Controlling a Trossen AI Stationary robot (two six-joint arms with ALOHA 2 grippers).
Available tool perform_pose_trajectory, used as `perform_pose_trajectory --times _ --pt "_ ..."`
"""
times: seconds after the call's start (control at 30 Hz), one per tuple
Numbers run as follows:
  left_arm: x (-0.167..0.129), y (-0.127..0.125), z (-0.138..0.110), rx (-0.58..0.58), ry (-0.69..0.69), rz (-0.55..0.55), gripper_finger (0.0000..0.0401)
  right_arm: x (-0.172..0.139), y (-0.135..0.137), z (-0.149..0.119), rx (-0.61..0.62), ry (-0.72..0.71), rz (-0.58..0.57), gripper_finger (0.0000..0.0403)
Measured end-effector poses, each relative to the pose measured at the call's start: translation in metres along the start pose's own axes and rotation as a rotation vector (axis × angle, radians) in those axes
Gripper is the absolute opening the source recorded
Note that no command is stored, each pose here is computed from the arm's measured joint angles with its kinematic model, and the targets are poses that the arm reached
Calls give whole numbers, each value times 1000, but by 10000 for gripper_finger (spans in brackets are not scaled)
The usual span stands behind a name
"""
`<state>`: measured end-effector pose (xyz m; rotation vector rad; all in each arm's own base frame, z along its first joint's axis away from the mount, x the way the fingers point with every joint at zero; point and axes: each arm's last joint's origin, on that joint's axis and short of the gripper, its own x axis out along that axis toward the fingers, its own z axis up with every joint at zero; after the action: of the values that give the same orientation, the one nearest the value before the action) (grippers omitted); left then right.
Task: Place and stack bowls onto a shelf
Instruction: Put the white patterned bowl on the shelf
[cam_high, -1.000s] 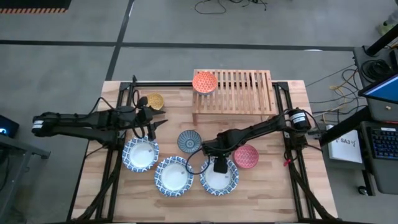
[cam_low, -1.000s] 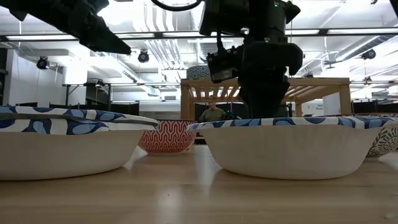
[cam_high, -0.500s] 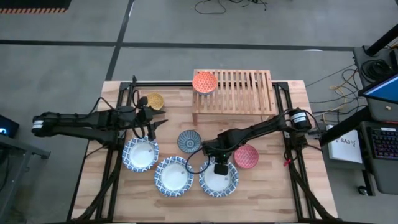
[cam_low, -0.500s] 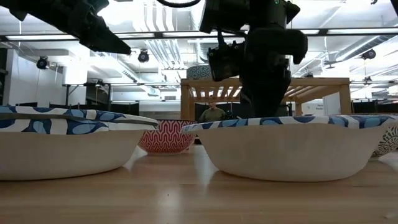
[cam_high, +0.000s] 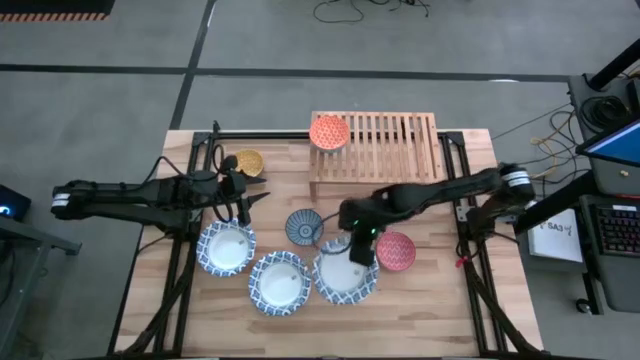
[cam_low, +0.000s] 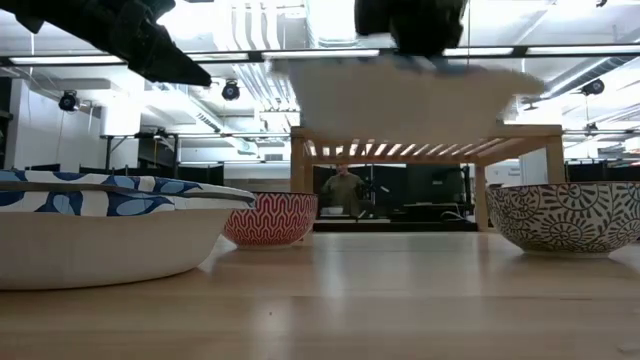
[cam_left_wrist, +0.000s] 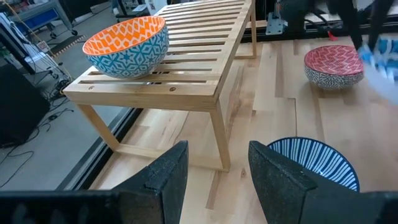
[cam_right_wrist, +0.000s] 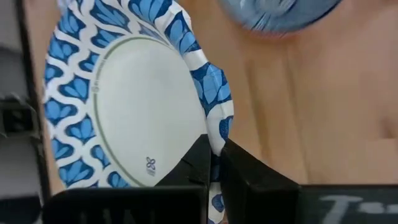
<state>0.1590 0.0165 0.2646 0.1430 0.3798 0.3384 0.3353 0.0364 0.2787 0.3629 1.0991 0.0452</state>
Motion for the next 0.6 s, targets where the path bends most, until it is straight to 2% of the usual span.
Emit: perform_pose_trajectory --times 0.23,0.5,0.6 --pt "0 0 1 -3 -8 1 151 -82 -31 1 167 -239 -4 9" --pt "0 0 1 -3 -9 1 151 -162 -87 -26 563 -433 -82 9" --pt "0 0 1 1 -9 0 151 -188 -101 -37 661 -545 -101 9"
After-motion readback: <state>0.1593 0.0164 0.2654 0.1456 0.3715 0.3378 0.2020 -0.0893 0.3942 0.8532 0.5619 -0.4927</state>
